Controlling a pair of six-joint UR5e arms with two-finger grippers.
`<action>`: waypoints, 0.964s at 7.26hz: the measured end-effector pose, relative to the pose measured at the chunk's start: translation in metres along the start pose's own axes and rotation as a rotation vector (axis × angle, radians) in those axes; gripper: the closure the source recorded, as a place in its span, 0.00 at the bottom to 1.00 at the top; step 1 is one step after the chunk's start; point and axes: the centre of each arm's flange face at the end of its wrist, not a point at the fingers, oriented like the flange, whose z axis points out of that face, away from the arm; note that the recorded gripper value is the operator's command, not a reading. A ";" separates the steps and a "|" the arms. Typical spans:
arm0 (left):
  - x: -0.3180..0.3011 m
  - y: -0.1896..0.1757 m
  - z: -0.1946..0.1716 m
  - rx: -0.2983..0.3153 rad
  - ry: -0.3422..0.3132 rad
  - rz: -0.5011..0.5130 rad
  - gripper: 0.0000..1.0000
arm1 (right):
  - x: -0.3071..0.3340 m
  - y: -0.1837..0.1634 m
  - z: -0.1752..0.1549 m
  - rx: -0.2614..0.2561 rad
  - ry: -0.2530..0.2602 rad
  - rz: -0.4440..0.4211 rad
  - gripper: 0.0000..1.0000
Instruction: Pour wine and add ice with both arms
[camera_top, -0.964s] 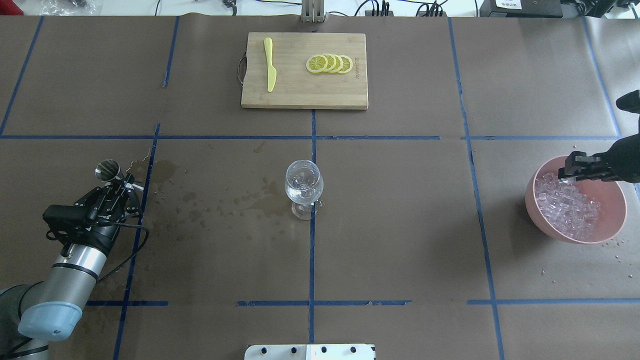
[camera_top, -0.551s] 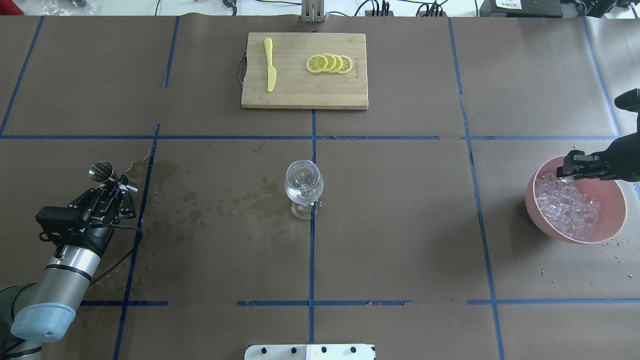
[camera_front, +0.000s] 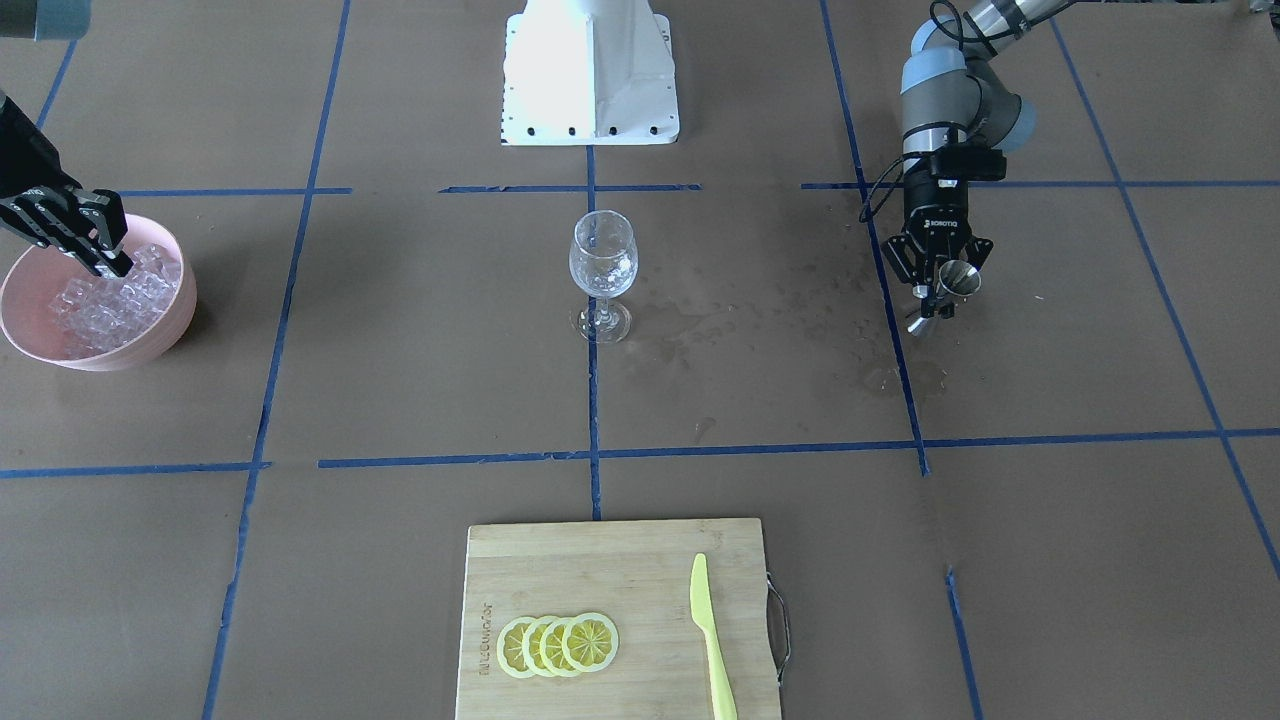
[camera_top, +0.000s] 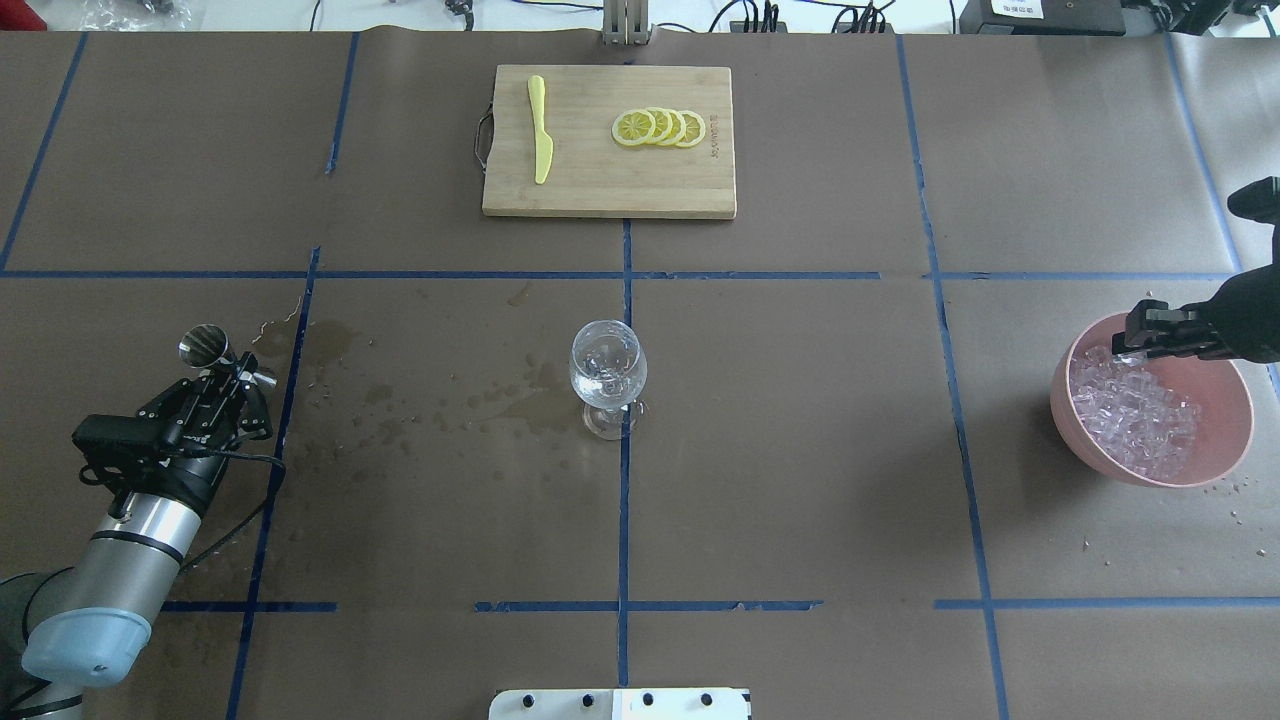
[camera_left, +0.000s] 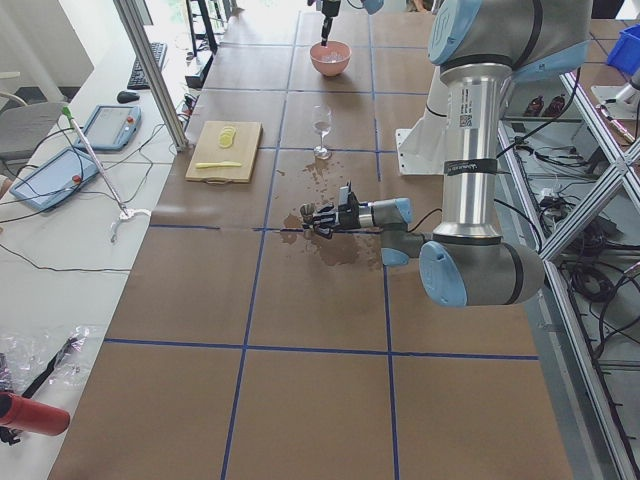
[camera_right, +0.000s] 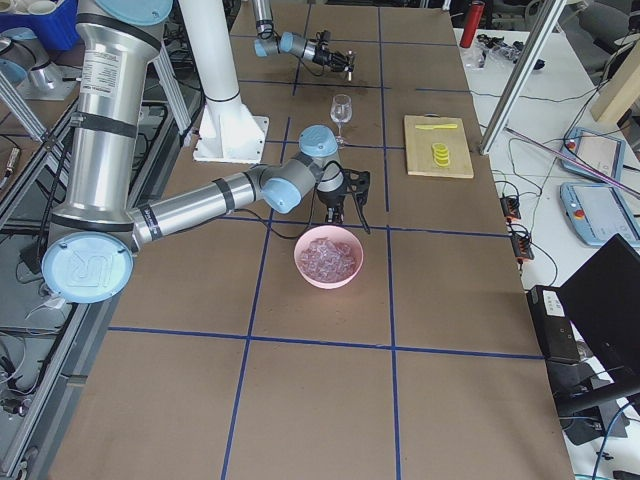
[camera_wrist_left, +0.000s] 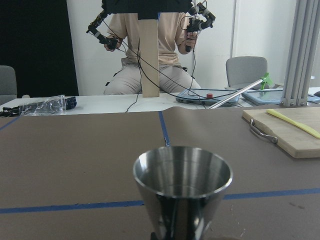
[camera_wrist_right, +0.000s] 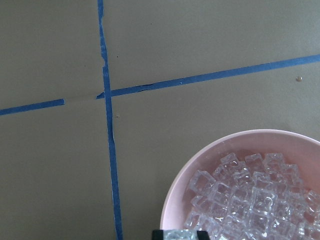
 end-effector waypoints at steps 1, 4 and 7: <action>-0.001 0.002 0.000 -0.001 -0.001 0.004 0.73 | 0.000 0.000 0.000 0.000 0.000 0.000 1.00; -0.003 0.007 0.001 -0.006 -0.004 0.015 0.65 | 0.000 0.000 0.001 0.000 0.001 0.000 1.00; -0.004 0.012 0.001 -0.009 -0.005 0.023 0.57 | 0.000 0.000 0.001 0.000 0.001 0.000 1.00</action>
